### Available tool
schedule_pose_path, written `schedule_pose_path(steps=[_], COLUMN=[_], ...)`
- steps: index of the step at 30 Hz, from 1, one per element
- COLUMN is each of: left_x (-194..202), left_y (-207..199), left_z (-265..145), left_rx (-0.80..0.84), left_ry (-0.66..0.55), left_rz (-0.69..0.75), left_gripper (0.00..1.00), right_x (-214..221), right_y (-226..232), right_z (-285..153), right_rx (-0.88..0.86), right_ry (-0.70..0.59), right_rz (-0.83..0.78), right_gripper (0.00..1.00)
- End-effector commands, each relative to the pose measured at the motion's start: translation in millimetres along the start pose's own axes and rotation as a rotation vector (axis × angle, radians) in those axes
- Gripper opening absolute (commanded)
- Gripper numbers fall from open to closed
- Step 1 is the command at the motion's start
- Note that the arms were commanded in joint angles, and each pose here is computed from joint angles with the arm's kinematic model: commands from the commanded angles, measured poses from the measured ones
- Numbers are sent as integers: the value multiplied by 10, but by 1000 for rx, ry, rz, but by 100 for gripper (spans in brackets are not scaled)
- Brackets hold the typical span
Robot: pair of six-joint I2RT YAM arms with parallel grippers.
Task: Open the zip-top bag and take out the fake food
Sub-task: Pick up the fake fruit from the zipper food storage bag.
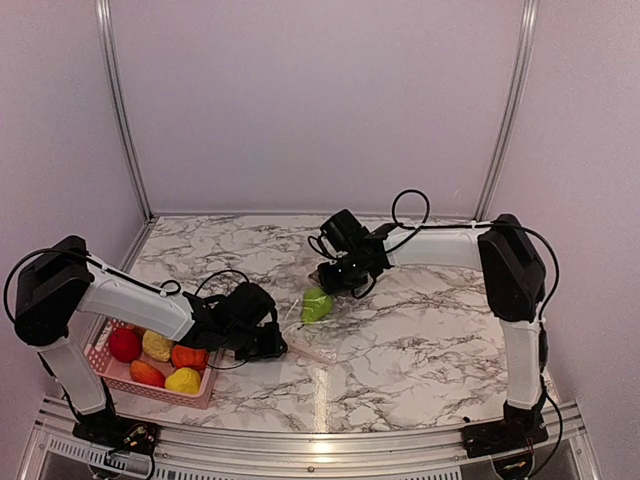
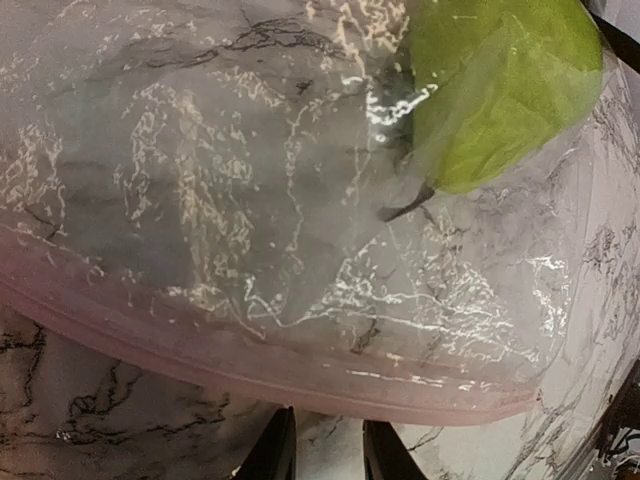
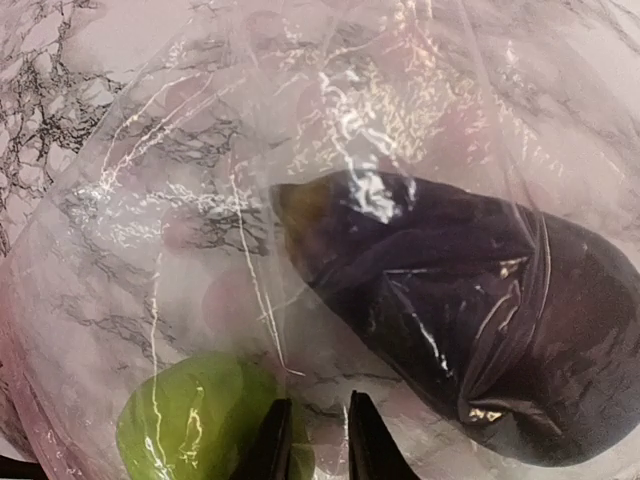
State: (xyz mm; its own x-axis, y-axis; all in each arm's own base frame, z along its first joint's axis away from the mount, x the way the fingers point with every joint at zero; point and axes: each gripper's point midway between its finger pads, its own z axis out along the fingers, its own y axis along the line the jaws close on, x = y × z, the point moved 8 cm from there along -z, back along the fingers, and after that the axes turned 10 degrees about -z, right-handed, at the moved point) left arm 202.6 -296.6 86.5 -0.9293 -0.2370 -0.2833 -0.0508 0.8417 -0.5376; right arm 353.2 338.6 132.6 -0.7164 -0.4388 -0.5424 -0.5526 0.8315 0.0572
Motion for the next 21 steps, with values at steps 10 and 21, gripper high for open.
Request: schedule_pose_path(steps=[10, 21], left_x=[-79, -182], left_y=[-153, -82], left_z=[39, -2], left_rx=[38, 1], left_ry=[-45, -177], left_rz=[-2, 33], left_gripper=[29, 34], right_x=[214, 190], right_y=[161, 187], right_z=[182, 121], right_rx=[-33, -47], right_ry=[59, 54], right_rz=[-32, -62], right_gripper=[38, 53])
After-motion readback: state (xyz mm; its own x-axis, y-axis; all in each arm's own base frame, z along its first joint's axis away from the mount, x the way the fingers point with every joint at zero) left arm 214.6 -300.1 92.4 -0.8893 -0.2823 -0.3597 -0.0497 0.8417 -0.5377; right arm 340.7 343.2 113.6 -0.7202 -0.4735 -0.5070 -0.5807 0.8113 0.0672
